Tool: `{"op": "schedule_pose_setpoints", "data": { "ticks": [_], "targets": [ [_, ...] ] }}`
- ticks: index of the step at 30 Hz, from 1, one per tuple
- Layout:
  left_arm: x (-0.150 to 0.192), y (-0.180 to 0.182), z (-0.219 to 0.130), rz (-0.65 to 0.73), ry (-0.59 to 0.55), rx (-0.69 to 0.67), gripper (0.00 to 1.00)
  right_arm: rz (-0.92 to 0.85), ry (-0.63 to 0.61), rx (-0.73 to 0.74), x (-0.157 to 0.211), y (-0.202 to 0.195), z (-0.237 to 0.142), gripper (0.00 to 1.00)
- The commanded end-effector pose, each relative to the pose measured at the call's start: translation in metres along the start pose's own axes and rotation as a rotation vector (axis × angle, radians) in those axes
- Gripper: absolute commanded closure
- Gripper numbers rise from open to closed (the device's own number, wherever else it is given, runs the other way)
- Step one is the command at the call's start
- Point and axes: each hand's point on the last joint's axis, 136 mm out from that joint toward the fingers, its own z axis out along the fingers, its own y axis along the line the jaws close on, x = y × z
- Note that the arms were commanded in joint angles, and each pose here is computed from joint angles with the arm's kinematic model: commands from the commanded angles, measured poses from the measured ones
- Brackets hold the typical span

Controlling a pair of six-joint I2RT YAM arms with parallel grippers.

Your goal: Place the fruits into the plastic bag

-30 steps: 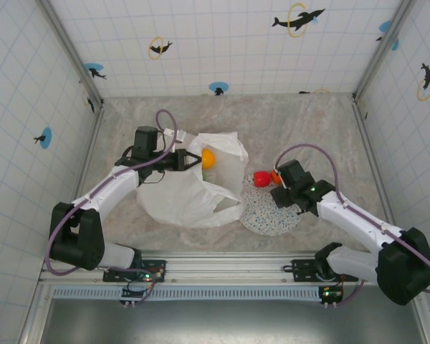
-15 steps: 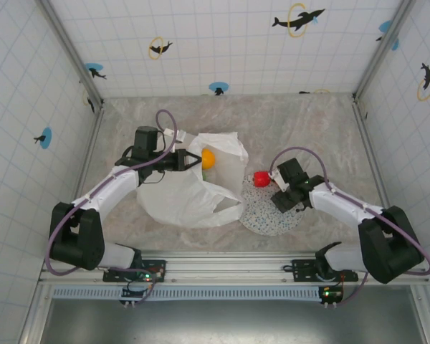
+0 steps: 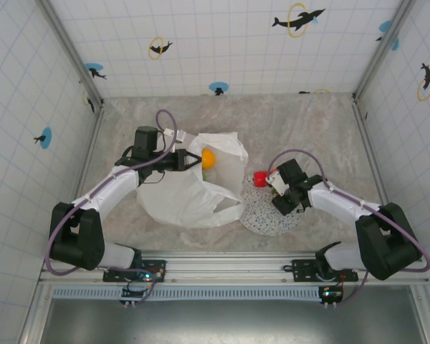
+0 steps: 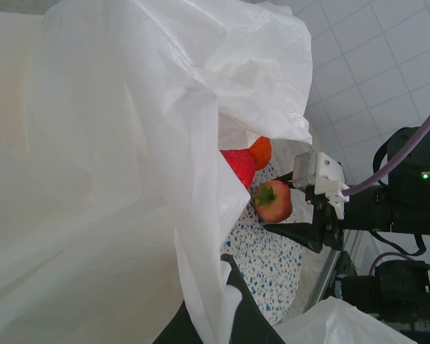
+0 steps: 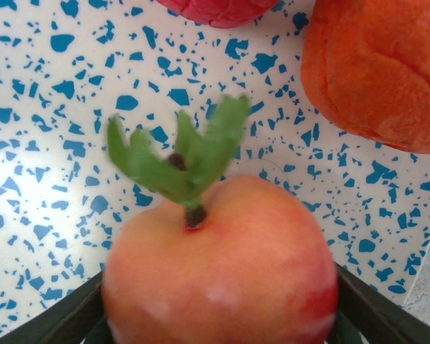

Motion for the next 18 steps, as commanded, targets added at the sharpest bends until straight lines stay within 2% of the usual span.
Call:
{"op": "schedule_pose_setpoints", "data": {
  "ticks": [1, 7, 12, 15, 18],
  "targets": [
    [-0.001, -0.005, -0.001, 0.02, 0.003, 0.011, 1.0, -0.015, -0.025, -0.017, -0.01, 0.001, -0.003, 0.33],
    [-0.001, -0.004, -0.001, 0.018, 0.003, 0.01, 1.0, -0.001, -0.042, -0.023, -0.019, 0.0, -0.001, 0.43],
    [-0.001, -0.006, -0.002, 0.023, 0.001, 0.012, 1.0, 0.027, -0.128, -0.021, -0.031, -0.002, -0.025, 0.47],
    [-0.001, -0.007, -0.002, 0.024, 0.0, 0.015, 1.0, 0.044, -0.269, -0.031, -0.047, 0.0, -0.051, 0.47],
    [-0.001, -0.007, -0.002, 0.018, 0.001, 0.022, 1.0, 0.049, -0.473, -0.094, -0.077, 0.009, -0.081, 0.48]
  ]
}}
